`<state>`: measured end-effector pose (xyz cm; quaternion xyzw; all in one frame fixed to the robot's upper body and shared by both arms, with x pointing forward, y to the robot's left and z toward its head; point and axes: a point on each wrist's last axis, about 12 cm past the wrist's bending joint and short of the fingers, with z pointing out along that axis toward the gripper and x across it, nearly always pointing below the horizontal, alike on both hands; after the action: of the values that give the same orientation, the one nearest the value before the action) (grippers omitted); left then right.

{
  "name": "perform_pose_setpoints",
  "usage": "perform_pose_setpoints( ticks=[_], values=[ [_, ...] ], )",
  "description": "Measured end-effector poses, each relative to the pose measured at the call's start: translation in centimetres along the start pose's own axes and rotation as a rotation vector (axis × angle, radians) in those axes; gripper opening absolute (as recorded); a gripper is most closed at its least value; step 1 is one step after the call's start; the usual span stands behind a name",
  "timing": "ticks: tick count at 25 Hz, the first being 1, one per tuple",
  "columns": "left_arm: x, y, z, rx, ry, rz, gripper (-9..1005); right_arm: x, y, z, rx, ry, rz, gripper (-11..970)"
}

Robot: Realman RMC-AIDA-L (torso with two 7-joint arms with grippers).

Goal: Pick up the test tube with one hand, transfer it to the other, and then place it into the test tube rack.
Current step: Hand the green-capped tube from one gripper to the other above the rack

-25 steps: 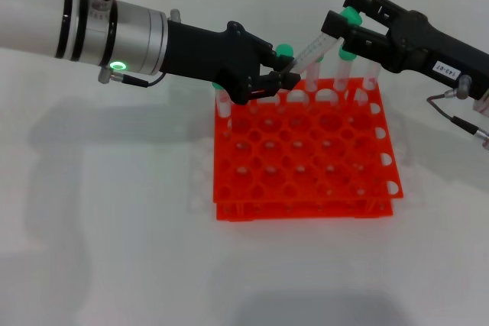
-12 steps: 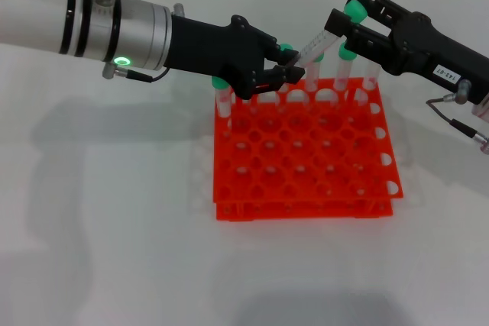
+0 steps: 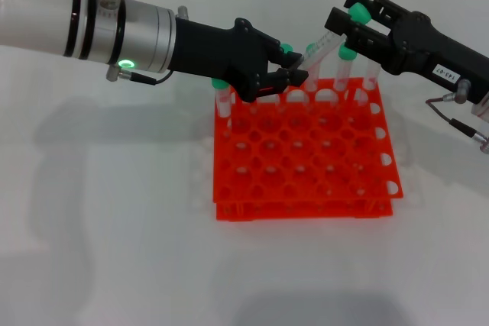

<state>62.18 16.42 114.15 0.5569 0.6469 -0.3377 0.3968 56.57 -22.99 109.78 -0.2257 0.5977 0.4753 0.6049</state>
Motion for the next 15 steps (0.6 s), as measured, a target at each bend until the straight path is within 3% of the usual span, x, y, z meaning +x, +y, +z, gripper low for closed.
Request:
perform_pose_setpoints(
  ticks=[3, 8, 15],
  values=[
    [-0.01, -0.01, 0.01, 0.000, 0.000, 0.000, 225, 0.02, 0.01, -0.03, 0.000, 0.001, 0.000, 676],
    [-0.01, -0.07, 0.11, 0.003, 0.000, 0.001, 226, 0.08, 0.04, -0.19, 0.002, -0.001, 0.002, 459],
    [-0.01, -0.11, 0.16, 0.005, 0.000, 0.001, 228, 0.09, 0.08, -0.18, -0.002, 0.000, 0.002, 335]
  ],
)
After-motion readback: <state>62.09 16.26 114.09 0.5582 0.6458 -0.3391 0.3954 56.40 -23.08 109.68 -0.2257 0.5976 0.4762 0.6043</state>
